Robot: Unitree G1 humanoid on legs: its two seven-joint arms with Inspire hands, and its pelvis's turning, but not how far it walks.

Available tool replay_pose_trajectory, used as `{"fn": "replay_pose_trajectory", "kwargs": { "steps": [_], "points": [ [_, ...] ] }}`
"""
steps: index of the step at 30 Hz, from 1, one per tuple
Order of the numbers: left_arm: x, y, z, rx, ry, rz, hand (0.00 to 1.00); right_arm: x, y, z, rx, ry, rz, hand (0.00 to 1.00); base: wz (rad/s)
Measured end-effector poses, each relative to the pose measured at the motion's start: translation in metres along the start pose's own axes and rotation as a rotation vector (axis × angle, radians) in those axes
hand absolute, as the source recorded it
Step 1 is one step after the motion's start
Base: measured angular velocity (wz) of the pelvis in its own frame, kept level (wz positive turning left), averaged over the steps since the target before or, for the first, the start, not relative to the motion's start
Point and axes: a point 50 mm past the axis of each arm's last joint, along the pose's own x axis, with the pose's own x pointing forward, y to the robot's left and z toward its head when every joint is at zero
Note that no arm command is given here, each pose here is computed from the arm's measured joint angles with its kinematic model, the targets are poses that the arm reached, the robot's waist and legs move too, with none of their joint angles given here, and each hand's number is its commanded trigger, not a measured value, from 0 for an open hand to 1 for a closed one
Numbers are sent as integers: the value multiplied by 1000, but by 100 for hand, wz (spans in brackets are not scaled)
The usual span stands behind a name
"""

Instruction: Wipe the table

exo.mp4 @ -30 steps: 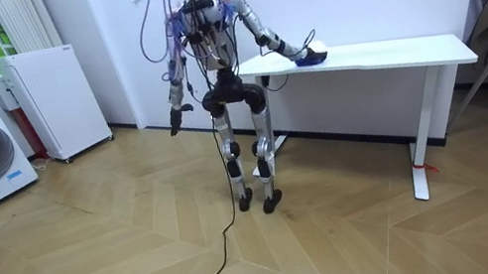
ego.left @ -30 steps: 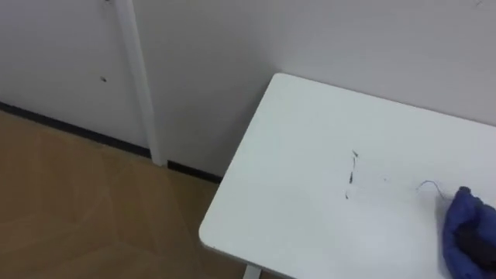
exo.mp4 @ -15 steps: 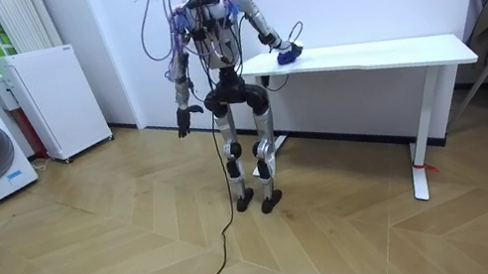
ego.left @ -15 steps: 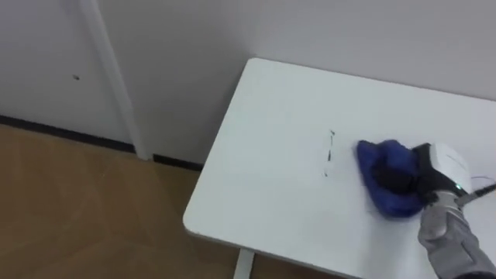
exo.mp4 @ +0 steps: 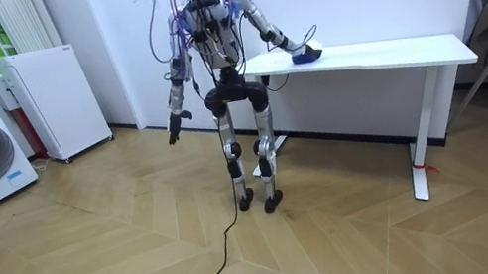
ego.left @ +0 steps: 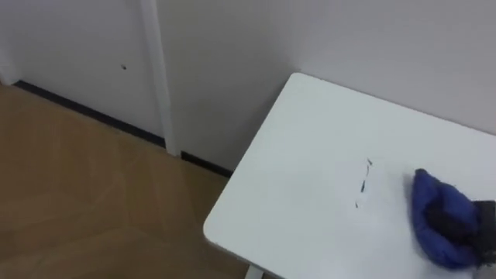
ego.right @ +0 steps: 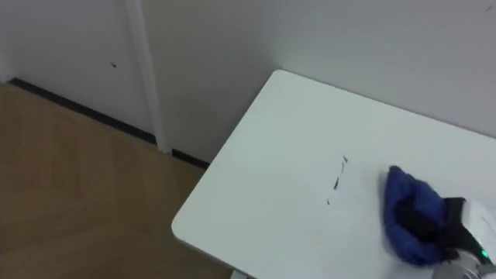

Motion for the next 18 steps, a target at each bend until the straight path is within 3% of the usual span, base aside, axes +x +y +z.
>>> {"fn": "replay_pose_trajectory", "kwargs": {
  "steps": [2, 6, 12, 14, 18],
  "points": [
    [0, 1, 1, -8, 1, 3, 0, 0, -3, -5, -14, 16, -5, 100, -4],
    [2, -5, 20, 18, -50, -23, 0, 10, 1, 27, -30, -24, -1, 100, -27],
    [3, -15, 48, 44, -128, -59, 0, 18, 11, 119, -102, -262, 61, 100, -59],
    [2, -16, 55, 46, -158, -73, 0, 19, 7, 151, -134, -357, 54, 100, 15],
    [2, -19, 45, 33, -127, -99, 0, 26, -3, 161, -71, -337, 26, 100, 23]
  ]
}}
